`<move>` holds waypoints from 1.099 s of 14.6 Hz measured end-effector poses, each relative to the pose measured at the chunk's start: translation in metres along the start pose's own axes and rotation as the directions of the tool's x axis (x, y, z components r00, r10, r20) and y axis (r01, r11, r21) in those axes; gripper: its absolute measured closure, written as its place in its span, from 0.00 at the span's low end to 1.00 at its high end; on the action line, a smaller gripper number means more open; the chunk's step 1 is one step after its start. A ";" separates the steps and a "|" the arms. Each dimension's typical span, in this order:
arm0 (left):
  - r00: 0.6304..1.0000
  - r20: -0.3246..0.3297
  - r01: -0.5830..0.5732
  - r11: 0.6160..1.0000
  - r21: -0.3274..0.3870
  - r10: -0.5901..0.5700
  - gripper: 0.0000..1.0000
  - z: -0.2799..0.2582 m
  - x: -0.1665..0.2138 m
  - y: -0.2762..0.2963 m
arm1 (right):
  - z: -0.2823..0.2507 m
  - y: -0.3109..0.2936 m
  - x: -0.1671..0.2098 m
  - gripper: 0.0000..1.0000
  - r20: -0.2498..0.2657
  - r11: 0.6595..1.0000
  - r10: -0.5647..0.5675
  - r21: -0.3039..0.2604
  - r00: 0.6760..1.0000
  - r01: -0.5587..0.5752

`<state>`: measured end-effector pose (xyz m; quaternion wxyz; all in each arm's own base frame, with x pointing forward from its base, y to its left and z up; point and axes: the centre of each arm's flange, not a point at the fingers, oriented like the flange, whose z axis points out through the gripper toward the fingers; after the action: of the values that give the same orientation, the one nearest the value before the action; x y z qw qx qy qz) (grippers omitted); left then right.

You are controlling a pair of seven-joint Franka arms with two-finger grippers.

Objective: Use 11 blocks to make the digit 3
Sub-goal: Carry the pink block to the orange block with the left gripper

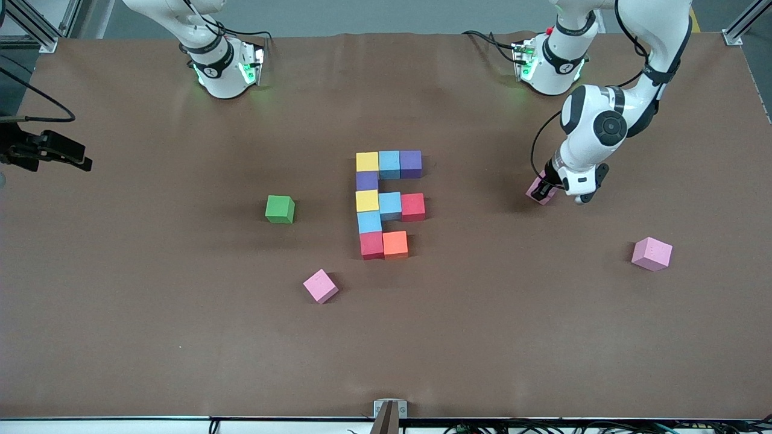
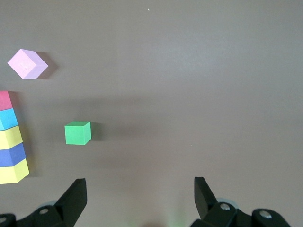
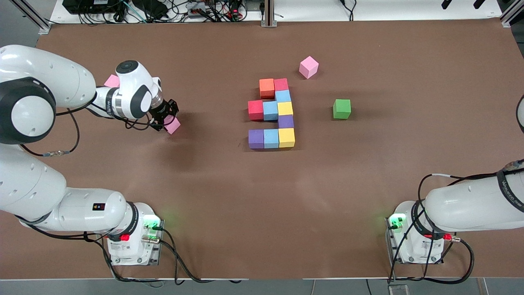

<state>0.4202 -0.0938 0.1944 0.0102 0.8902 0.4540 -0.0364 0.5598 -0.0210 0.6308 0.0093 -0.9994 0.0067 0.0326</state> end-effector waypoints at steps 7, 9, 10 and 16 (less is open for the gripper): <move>0.990 0.030 0.142 0.990 -0.026 -0.141 0.44 -0.082 -0.021 0.108 | -0.015 -0.005 -0.039 0.00 -0.035 1.000 -0.013 -0.023 0.999 0.012; 0.975 0.050 0.218 0.974 -0.056 -0.216 0.44 -0.101 -0.035 0.150 | -0.018 -0.008 -0.043 0.00 -0.036 0.999 -0.018 -0.028 0.999 0.017; 0.964 0.065 0.261 0.963 -0.067 -0.257 0.44 -0.104 -0.045 0.172 | -0.018 -0.008 -0.044 0.00 -0.035 0.999 -0.019 -0.029 0.999 0.018; 0.860 0.179 0.498 0.862 -0.094 -0.478 0.44 -0.086 -0.077 0.279 | -0.022 -0.010 -0.047 0.00 -0.037 0.999 -0.022 -0.030 0.999 0.020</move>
<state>0.6058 -0.3151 0.2821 0.0958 0.7377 0.6642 -0.0734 0.5140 -0.0112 0.6560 -0.0052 -0.9999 -0.0041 0.0138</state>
